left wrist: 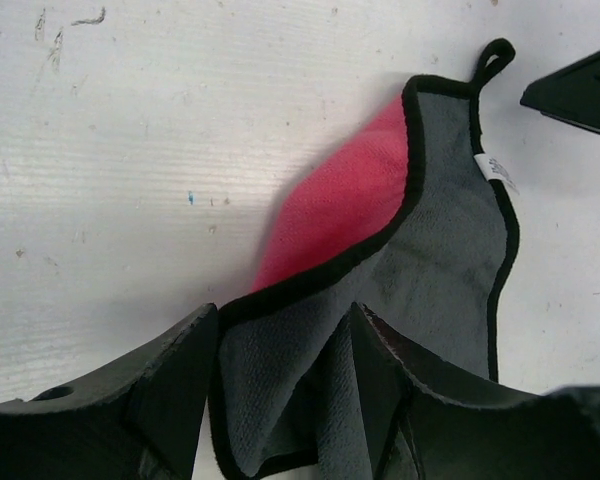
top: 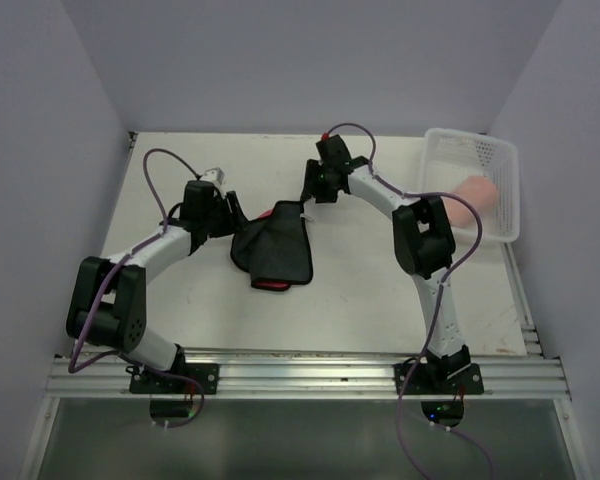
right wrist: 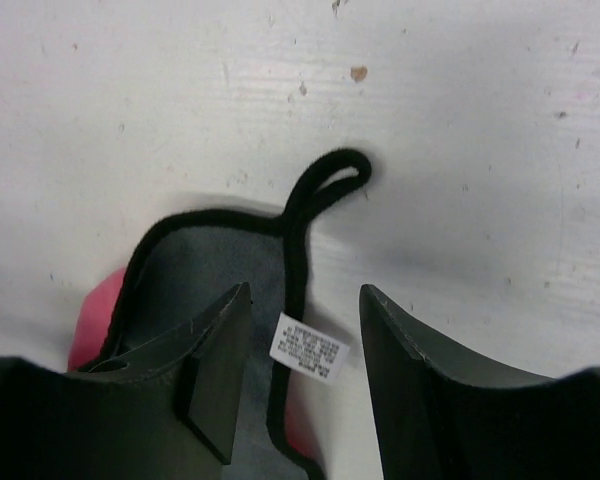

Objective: Roll the towels
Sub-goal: Flatten the towel

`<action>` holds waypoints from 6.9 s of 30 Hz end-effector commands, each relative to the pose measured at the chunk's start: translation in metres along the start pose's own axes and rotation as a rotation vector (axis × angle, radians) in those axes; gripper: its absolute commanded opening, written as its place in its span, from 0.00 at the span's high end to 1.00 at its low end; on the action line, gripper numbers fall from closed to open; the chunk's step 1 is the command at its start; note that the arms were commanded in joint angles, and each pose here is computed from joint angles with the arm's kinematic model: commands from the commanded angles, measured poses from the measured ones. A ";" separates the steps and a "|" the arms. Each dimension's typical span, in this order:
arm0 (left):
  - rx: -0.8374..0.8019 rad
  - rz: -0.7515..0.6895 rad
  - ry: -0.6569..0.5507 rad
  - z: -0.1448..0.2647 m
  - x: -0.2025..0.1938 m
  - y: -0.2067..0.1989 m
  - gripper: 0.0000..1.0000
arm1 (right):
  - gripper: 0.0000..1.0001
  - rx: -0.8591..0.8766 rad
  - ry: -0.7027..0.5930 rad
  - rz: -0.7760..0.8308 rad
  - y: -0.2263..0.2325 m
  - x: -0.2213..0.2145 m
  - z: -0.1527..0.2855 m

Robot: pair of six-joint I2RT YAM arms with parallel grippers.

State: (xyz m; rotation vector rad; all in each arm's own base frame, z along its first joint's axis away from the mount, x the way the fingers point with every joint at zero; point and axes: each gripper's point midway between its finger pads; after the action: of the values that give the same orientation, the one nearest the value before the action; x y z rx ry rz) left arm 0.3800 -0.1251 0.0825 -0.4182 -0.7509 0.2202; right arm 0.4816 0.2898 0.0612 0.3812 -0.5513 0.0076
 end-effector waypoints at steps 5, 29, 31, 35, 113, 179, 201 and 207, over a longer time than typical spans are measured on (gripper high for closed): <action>0.038 -0.024 -0.056 0.017 0.014 0.003 0.40 | 0.48 -0.028 -0.036 -0.061 0.000 0.022 -0.026; 0.059 0.048 -0.076 0.028 -0.007 0.017 0.32 | 1.00 -0.145 0.046 -0.110 -0.063 -0.011 -0.031; 0.029 0.068 -0.066 0.024 -0.011 0.013 0.32 | 1.00 -0.136 0.033 -0.121 -0.070 -0.007 -0.021; -0.066 0.120 -0.054 0.013 -0.013 0.000 0.31 | 1.00 -0.152 0.063 -0.119 -0.089 -0.025 -0.011; -0.422 0.178 -0.220 0.002 0.062 -0.046 1.00 | 1.00 -0.111 0.002 -0.076 -0.095 -0.005 0.041; -0.549 -0.101 -0.312 0.185 0.043 -0.131 1.00 | 0.59 0.227 -0.158 0.100 0.030 -0.079 0.200; -0.562 -0.151 -0.253 0.199 -0.011 -0.240 1.00 | 0.46 0.010 -0.493 -0.175 -0.078 -0.035 0.307; -0.248 -0.096 -0.134 0.116 -0.072 -0.160 1.00 | 0.46 0.031 -0.359 -0.122 -0.079 -0.054 0.270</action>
State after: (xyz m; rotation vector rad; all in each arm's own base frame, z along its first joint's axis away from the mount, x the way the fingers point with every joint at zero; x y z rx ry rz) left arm 0.2423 -0.2851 0.2519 -0.8037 -0.9928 -0.0663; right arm 0.3071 0.1166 0.2227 0.4160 -0.9053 -0.2368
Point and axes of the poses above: each gripper's point midway between its finger pads, its own z axis back along the fingers, its own y axis along the line the jaws close on, x = y × z, and after that the axes turned 4 degrees about z, right-handed
